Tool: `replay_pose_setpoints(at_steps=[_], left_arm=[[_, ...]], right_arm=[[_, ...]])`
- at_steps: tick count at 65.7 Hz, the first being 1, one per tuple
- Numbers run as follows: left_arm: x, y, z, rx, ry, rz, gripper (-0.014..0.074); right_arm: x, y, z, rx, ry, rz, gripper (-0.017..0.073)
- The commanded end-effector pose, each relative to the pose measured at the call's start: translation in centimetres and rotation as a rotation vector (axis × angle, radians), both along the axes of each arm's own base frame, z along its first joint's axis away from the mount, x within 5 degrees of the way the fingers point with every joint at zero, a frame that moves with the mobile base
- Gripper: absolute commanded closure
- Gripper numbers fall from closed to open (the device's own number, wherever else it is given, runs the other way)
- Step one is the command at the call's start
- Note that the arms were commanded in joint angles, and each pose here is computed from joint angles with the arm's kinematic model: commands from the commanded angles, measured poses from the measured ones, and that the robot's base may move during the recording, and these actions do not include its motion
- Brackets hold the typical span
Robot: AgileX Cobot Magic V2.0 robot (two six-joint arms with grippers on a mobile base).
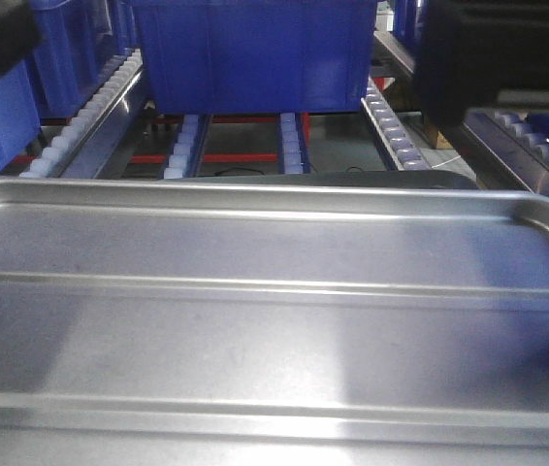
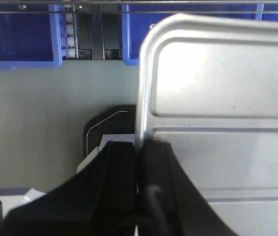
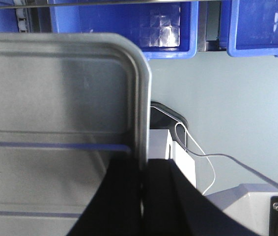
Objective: Grab silver tray and stack on right shelf
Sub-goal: 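Carry the tray forward over the larger silver tray on the shelf, then lower the held tray into the larger tray and open both grippers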
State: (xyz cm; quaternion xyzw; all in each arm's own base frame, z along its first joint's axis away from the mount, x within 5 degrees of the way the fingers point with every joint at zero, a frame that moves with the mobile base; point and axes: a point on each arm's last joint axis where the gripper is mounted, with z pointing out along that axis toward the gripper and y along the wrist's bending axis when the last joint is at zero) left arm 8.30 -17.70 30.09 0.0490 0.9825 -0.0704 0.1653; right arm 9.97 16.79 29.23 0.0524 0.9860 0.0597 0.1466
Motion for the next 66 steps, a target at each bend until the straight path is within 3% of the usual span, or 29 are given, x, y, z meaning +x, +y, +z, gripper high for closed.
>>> replay_pose_setpoints(at_steps=[1, 5, 9, 13, 19, 30, 36, 46, 58, 66], left_arm=[[-0.3, 1.3, 1.0, 0.084, 0.003, 0.034, 0.0692], [-0.1, 1.3, 1.1, 0.089, -0.019, 0.017, 0.0692], [0.0, 1.1, 1.1, 0.092, -0.046, -0.054, 0.0692], [0.4, 0.7, 1.2, 0.054, -0.074, -0.102, 0.0692], [1.6, 0.2, 1.5, -0.048, -0.107, -0.088, 0.0692], [4.8, 0.4, 1.2, -0.093, -0.153, -0.025, 0.0692], [6.9, 0.0, 1.0, -0.096, -0.196, -0.071, 0.0692], [10.2, -0.9, 0.0, -0.057, -0.195, -0.037, 0.0692], [13.5, -2.9, -1.1, -0.019, -0.207, -0.062, 0.0692], [15.8, -4.0, -1.8, -0.038, -0.23, -0.049, 0.0692]], right_arm=[[0.2, -0.8, 1.1, -0.037, -0.051, -0.002, 0.0499], [0.3, -0.8, 1.2, -0.047, -0.064, 0.037, 0.0499], [0.5, -0.7, 1.3, -0.061, -0.089, 0.1, 0.0499], [1.1, -0.8, 1.8, -0.05, -0.116, 0.099, 0.0499], [2.6, -1.3, 2.7, -0.025, -0.15, 0.074, 0.0499], [6.0, -3.2, 3.0, -0.019, -0.218, 0.036, 0.0499], [7.8, -4.1, 3.2, -0.02, -0.27, 0.04, 0.0499], [10.3, -5.1, 2.7, -0.033, -0.306, 0.017, 0.0499], [12.8, -4.4, 1.0, -0.027, -0.325, 0.027, 0.0499], [14.7, -3.8, -0.3, -0.026, -0.349, 0.039, 0.0499]])
